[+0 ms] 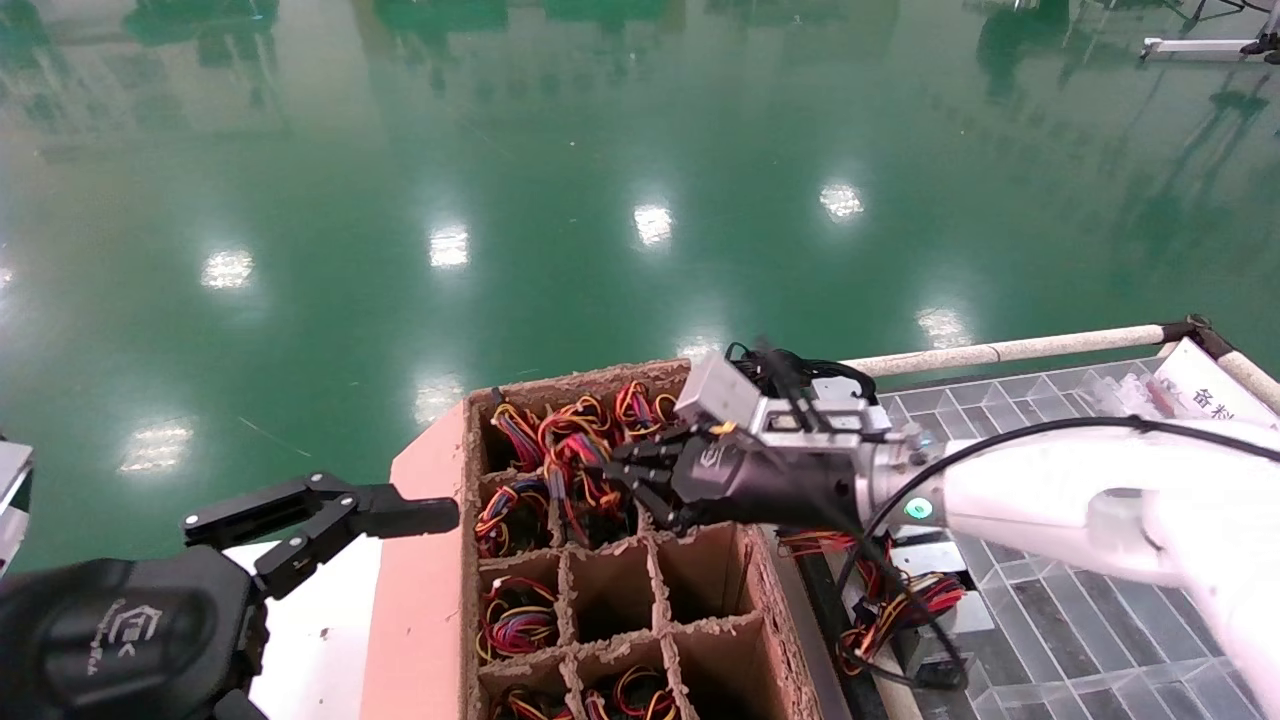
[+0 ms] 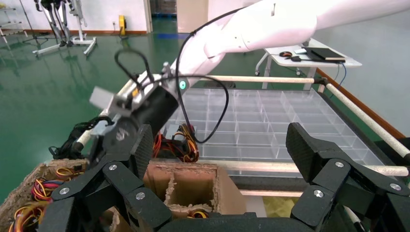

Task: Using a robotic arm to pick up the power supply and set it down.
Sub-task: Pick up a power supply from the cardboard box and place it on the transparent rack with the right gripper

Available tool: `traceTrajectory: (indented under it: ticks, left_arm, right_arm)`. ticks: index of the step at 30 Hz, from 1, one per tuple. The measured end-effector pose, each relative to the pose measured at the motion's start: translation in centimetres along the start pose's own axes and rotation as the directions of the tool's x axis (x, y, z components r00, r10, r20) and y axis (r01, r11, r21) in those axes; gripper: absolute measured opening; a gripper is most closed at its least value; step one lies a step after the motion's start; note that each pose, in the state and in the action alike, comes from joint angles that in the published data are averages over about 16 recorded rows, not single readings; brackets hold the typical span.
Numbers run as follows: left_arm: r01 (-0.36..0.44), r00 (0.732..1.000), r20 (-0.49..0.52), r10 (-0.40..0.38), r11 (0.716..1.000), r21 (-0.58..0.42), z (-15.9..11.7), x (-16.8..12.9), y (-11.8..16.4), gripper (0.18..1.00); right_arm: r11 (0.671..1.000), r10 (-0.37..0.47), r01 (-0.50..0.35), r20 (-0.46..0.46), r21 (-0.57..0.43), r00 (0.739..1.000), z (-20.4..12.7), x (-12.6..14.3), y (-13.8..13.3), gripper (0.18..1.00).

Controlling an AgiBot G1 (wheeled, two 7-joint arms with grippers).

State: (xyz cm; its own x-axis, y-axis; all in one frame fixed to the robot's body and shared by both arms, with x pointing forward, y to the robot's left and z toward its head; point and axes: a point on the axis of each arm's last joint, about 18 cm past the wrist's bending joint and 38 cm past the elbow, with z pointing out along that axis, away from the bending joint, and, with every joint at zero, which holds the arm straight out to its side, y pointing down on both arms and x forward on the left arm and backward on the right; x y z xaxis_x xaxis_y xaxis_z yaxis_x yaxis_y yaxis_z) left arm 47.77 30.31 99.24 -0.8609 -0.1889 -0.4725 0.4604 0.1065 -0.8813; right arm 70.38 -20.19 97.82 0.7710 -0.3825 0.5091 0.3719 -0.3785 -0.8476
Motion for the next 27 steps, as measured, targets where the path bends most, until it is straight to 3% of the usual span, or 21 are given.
traceTrajectory:
  ticks: [14, 20, 27]
  left_arm:
    - [0.0, 1.0, 0.0, 0.0, 1.0, 0.0, 0.0, 0.0, 0.0, 1.001]
    - [0.0, 1.0, 0.0, 0.0, 1.0, 0.0, 0.0, 0.0, 0.0, 1.001]
    - [0.0, 1.0, 0.0, 0.0, 1.0, 0.0, 0.0, 0.0, 0.0, 1.001]
  right_arm:
    - [0.967, -0.05, 0.038, 0.043, 0.251, 0.998, -4.7, 0.5, -6.1, 0.201]
    - [0.937, -0.093, 0.082, 0.016, 0.339, 0.996, -7.7, 1.3, -8.6, 0.201]
    - [0.916, -0.134, 0.144, -0.051, 0.375, 0.99, -12.6, 2.4, -10.4, 0.201]
